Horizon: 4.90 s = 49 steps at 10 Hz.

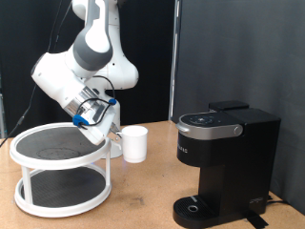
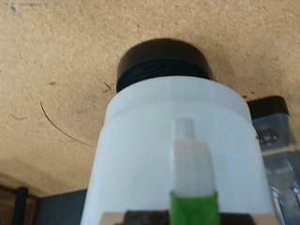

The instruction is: Make a cup of coffee with the keurig machine

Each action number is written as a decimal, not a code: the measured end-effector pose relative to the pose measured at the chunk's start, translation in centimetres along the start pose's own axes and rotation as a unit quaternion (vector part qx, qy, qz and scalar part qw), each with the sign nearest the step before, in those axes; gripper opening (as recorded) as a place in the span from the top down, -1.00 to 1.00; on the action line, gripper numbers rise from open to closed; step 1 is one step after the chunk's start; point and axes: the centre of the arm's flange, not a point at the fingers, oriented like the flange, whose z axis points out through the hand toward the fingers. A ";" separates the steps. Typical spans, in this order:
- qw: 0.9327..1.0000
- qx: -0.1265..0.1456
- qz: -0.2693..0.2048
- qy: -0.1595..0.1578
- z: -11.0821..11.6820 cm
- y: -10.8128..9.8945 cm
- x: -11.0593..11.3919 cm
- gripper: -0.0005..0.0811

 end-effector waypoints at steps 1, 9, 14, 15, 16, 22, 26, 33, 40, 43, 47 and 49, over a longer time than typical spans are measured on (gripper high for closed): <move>1.000 0.008 0.003 0.004 0.8 -0.3 -0.1 0.98; 0.999 0.032 -0.007 0.008 6.2 -2.4 -0.9 0.98; 0.999 0.015 -0.046 -0.007 9.9 -0.7 -1.8 0.98; 0.999 0.012 -0.051 -0.004 10.8 0.0 -2.1 0.98; 0.998 0.012 -0.055 0.001 11.7 0.6 -2.2 0.98; 0.999 0.019 -0.049 0.005 16.3 2.8 -2.2 0.98; 0.999 0.021 -0.042 0.011 18.1 2.8 -1.7 0.98; 0.999 0.016 -0.048 -0.002 20.2 2.2 -2.0 0.98; 0.999 0.004 -0.048 -0.001 20.6 1.6 -1.6 0.07; 0.999 -0.004 -0.052 -0.009 20.0 1.0 -1.3 -0.66; 0.999 0.004 -0.047 -0.027 18.7 -0.2 -1.7 -0.81; 0.998 0.007 -0.048 -0.038 18.2 -0.5 -2.5 -0.81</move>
